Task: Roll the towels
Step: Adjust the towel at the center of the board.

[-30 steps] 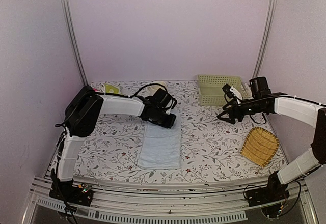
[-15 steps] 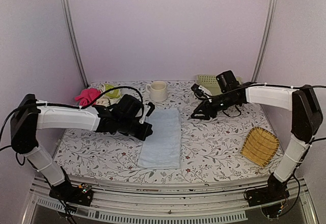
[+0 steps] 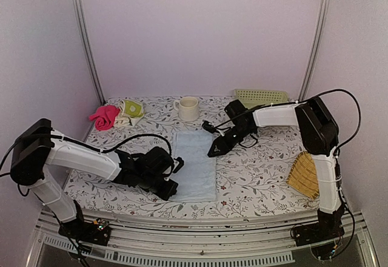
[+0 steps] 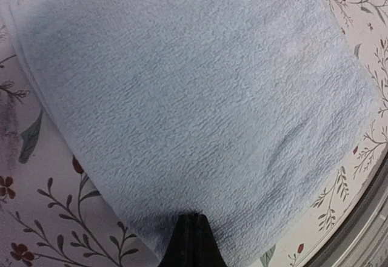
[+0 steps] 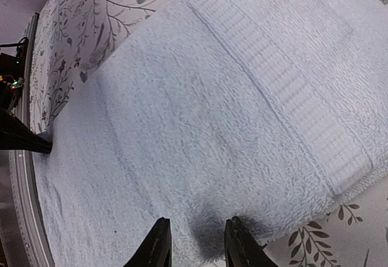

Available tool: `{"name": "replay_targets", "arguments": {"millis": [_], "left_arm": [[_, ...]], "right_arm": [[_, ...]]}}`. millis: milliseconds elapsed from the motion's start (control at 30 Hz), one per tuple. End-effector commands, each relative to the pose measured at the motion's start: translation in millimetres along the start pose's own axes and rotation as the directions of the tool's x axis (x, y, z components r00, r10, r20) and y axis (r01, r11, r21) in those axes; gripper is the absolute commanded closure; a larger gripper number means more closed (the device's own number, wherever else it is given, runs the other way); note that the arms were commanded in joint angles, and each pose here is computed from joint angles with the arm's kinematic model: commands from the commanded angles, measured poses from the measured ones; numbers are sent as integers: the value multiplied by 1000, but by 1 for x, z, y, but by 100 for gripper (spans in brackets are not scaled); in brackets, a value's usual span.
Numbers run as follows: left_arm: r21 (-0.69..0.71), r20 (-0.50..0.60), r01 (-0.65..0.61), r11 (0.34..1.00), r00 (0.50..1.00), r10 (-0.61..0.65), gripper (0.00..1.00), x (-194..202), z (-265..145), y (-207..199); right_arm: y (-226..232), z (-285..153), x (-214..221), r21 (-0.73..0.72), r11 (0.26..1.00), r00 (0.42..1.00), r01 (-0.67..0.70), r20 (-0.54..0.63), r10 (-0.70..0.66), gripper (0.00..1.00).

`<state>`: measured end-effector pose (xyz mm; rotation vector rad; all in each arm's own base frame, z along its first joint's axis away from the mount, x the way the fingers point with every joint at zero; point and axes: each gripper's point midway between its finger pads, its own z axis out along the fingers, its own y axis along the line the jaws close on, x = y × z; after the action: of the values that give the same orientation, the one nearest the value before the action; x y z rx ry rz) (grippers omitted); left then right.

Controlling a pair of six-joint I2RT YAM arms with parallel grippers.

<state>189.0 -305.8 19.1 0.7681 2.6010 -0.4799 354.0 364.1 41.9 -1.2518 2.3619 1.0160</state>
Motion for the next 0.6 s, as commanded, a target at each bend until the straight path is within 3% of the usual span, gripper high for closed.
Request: {"name": "replay_targets", "arguments": {"millis": [0,300,500,567], "left_arm": [[75,-2,-29,997,1000,29,100,0,13,-29],[44,-1,-34,998,999,34,100,-7,28,-39],[18,121,-126,992,985,123,100,-29,-7,-43],[2,183,-200,980,963,196,79,-36,-22,-48]], "right_arm": [[-31,10,4,114,993,998,-24,-60,31,67],[-44,16,-2,150,989,998,-7,-62,17,69],[1,-26,-27,77,995,998,67,9,-68,64],[19,-45,-28,70,992,994,104,29,-106,63]]}}
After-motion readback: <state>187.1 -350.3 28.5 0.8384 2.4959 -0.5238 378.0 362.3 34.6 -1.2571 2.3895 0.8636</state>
